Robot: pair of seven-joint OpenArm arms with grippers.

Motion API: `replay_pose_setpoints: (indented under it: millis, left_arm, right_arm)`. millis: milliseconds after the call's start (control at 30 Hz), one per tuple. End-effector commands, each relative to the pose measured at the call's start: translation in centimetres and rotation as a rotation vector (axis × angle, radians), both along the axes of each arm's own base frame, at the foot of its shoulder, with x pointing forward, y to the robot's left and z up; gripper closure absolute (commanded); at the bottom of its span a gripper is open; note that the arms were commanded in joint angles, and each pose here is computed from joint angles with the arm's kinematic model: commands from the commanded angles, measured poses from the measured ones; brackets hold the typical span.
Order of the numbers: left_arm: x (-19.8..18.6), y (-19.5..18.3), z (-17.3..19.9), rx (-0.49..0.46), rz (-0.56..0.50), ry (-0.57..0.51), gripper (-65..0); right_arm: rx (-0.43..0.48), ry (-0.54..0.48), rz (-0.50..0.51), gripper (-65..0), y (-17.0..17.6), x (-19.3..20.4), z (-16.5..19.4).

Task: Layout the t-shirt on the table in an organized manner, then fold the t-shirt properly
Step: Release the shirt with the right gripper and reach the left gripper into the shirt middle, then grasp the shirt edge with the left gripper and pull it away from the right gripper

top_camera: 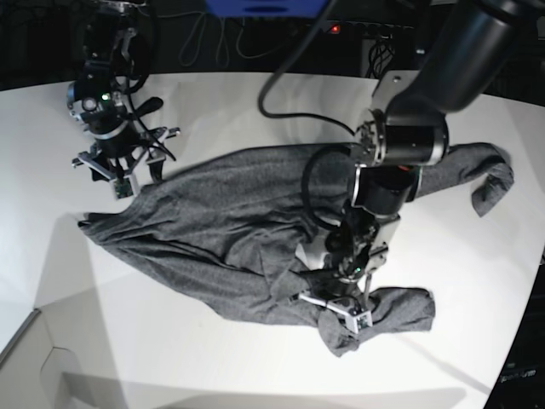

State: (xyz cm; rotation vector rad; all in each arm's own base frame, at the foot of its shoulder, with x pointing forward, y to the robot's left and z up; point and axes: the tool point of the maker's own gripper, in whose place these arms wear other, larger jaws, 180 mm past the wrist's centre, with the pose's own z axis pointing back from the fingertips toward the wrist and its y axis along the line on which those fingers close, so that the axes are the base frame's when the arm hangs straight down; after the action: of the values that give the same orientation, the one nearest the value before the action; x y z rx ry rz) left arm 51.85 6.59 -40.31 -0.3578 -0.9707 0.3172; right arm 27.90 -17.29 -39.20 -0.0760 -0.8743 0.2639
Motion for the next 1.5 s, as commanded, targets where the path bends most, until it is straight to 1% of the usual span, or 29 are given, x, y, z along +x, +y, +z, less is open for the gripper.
replay_pose_setpoints:
  millis: [0, 33, 167, 233, 300, 367, 467, 600, 733, 900, 1000, 1100, 1200, 1267, 1333, 1400, 1467]
  left_arm:
    - [2.7, -0.2, 4.3, -0.012, 0.006, -0.116, -2.2]
    - [2.6, -0.2, 4.4, -0.013, 0.004, -0.121, 0.0]
    - [2.6, -0.5, 6.0, -0.026, 0.016, -0.191, -0.3]
    - [2.5, -0.1, 7.5, -0.065, 0.045, -0.245, -0.3]
    - [1.7, 0.4, 8.2, -0.114, 0.067, -0.275, -0.3]
    - [0.7, 0.7, 9.6, -0.175, 0.073, -0.303, -0.3]
    - [-1.4, 2.6, 11.5, -0.2, 0.074, -0.351, -0.3]
    - [-5.5, 5.1, 12.9, -0.239, 0.088, -0.401, -0.3]
    - [-10.4, 7.1, 11.6, -0.258, 0.102, -0.388, -0.2]
    - [-16.5, 12.3, 8.2, -0.289, 0.248, -0.312, -0.2]
    - [-19.8, 14.6, 5.8, -0.3, 0.326, -0.251, -0.3]
    - [-22.2, 15.8, 4.3, -0.328, 0.382, -0.206, -0.5]
    - [-23.5, 15.8, 3.4, -0.355, 0.394, -0.177, -1.0]
    - [-24.0, 15.6, 3.1, -0.371, 0.396, -0.166, -5.8]
    - [-24.4, 15.5, 3.3, -0.378, 0.395, -0.166, -14.6]
    - [-24.8, 15.0, 3.8, -0.382, 0.372, -0.161, -24.0]
    - [-24.9, 14.7, 4.8, -0.378, 0.343, -0.169, -30.0]
  right_arm:
    - [-0.001, -0.044, 0.0, -35.5, -0.2, 0.7, 1.1]
    - [-0.001, -0.044, 0.0, -35.5, -0.2, 0.7, 1.1]
    - [0.002, -0.034, 0.0, -35.5, -0.2, 0.6, 0.7]
    - [0.005, -0.016, -0.001, -35.5, -0.2, 0.4, 0.1]
    - [0.009, -0.005, -0.002, -35.5, -0.2, 0.2, -0.4]
    - [0.01, -0.005, -0.002, -35.5, -0.2, 0.2, -0.4]
    - [0.01, -0.005, -0.002, -35.5, -0.2, 0.2, -0.4]
    - [0.009, -0.008, -0.002, -35.5, -0.2, 0.2, -0.3]
    - [0.01, -0.009, -0.001, -35.5, -0.2, 0.3, -0.3]
    - [0.01, -0.009, -0.001, -35.5, -0.2, 0.3, -0.3]
    - [0.013, -0.01, -0.002, -35.5, -0.1, 0.3, -0.3]
    - [0.014, -0.01, -0.002, -35.5, -0.1, 0.3, -0.3]
    - [0.014, -0.013, -0.002, -35.5, -0.1, 0.3, -0.2]
    - [0.017, -0.013, 0.004, -35.5, 0.2, 0.4, -0.3]
    - [0.022, -0.011, 0.021, -35.5, 0.9, 0.4, -0.3]
    - [0.024, -0.009, 0.03, -35.5, 1.2, 0.4, -0.4]
    - [0.024, -0.009, 0.03, -35.5, 1.2, 0.4, -0.4]
